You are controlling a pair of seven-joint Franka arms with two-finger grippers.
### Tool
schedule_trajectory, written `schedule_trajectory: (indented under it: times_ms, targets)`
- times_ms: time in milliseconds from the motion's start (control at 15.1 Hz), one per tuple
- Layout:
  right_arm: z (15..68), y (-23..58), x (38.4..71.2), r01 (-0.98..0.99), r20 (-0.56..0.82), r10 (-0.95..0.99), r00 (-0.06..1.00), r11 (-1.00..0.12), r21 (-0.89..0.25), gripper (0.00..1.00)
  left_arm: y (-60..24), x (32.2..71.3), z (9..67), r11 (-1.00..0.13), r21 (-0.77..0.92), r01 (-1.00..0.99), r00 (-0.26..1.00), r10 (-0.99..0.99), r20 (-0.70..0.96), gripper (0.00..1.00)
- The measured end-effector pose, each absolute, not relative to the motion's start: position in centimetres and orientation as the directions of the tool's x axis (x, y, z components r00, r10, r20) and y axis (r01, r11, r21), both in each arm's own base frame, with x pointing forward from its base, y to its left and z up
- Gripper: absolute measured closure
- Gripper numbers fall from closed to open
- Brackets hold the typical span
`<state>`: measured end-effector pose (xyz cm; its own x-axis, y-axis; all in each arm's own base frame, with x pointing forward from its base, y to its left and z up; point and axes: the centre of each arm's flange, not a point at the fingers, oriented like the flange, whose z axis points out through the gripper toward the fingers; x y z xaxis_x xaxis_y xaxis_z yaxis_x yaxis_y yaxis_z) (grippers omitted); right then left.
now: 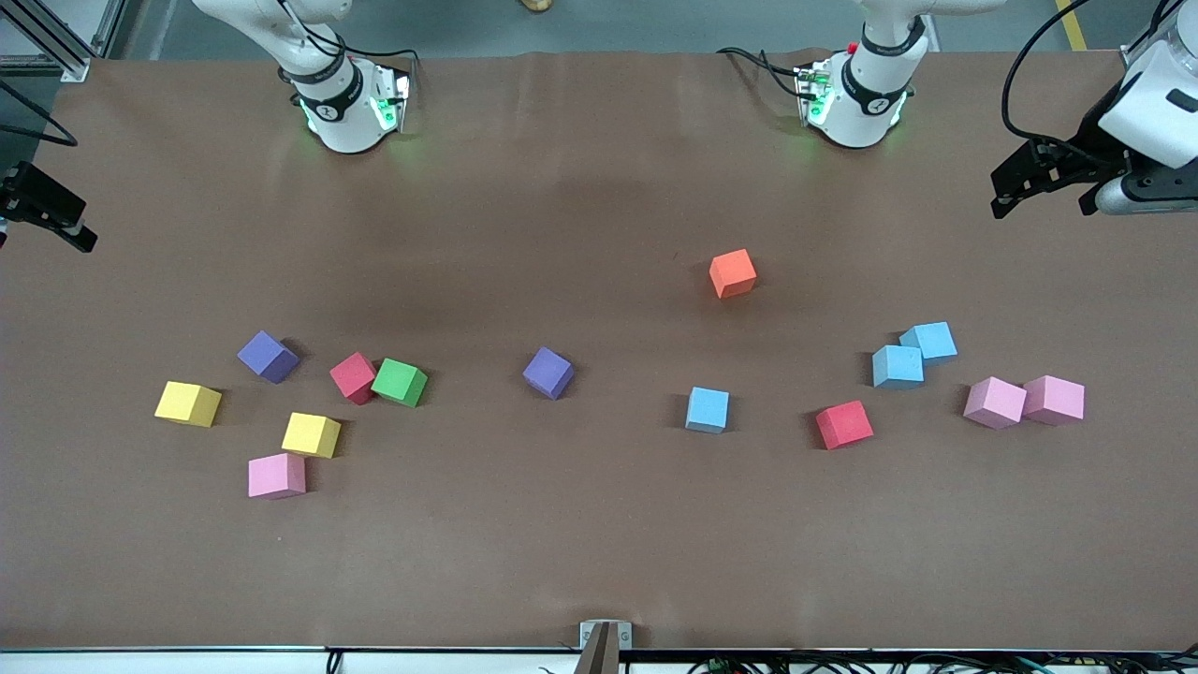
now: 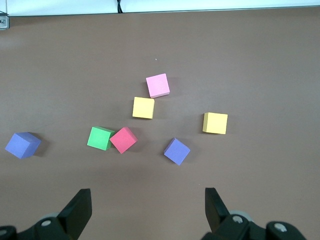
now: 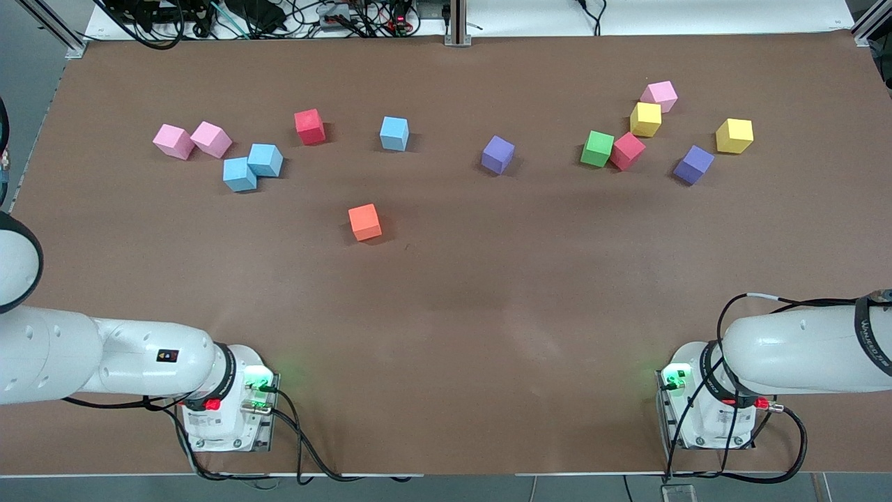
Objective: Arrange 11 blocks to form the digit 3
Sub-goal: 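Reach the left gripper to the blue cube while the right gripper reaches green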
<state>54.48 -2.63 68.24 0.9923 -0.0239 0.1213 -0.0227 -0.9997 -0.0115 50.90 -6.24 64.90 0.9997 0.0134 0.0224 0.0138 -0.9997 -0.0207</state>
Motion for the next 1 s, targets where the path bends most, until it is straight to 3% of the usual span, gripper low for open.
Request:
schedule_trajectory:
  times_ms: [531, 996]
  targets:
    - [68.2, -2.5, 54.5, -0.021, 0.121, -0.022, 0.992, -1.000, -0.012, 0.00, -7.0, 52.5, 64.9, -1.000, -0.019, 0.002, 1.000, 0.002, 0.018, 0.00]
    - [65.4, 1.0, 56.1, 0.041, 0.068, 0.039, 0.997, -0.999, -0.015, 0.00, -17.2, 58.6, 54.3, -0.993, 0.003, -0.122, 0.993, -0.122, -0.008, 0.00]
